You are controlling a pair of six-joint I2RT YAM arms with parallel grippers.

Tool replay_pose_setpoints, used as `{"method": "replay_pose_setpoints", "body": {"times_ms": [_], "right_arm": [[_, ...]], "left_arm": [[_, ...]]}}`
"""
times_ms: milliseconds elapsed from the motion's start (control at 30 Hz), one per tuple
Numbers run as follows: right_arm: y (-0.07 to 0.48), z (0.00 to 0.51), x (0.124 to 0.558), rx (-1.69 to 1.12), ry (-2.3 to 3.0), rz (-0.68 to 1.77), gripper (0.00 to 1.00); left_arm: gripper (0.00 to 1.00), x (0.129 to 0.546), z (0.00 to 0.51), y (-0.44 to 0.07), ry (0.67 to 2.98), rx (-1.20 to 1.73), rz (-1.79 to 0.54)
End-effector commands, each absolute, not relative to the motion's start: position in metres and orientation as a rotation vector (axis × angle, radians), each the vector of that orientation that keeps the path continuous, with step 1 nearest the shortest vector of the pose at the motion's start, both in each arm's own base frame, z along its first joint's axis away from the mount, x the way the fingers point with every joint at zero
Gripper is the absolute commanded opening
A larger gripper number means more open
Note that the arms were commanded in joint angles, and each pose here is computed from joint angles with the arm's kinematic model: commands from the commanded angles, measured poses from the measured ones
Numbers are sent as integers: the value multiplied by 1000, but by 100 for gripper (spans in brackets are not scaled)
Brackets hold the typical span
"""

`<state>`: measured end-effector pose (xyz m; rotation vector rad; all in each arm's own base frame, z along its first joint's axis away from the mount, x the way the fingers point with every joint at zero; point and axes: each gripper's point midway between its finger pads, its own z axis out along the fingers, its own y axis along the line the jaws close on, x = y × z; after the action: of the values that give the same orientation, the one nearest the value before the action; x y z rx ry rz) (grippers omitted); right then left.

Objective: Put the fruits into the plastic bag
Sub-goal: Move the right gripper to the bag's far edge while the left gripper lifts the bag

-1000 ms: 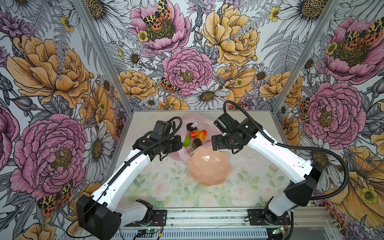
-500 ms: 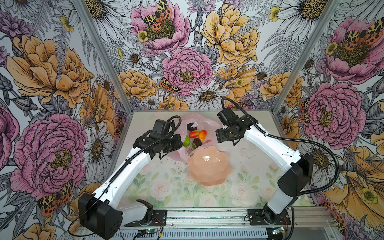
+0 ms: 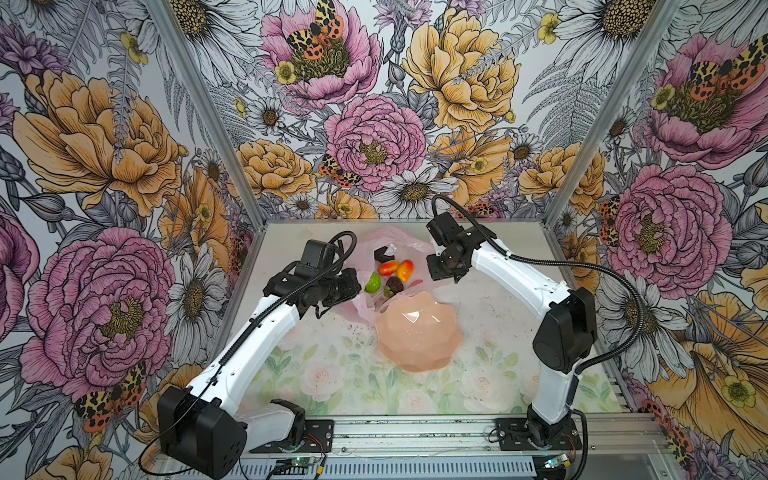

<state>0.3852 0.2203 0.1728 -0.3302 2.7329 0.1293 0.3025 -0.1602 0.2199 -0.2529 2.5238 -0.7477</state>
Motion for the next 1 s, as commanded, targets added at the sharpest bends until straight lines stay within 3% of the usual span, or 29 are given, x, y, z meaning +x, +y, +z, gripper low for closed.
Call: {"method": "replay_pose_setpoints", "body": {"times_ms": [0,233,467,967], "right_arm": [[227,185,396,-315,2691,189,36],[229,201,399,-264,2665,243,0],[246,252,413,-198,2565,438,0],[285,401,466,-155,2190,992,0]], "left_arm": [[0,302,223,-158,2501,-263,-776],[0,303,225,-157,2495,-268,-775],[0,315,236,-152,2465,-325,-782],[0,382,324,-112,2305,-531,-795]]}}
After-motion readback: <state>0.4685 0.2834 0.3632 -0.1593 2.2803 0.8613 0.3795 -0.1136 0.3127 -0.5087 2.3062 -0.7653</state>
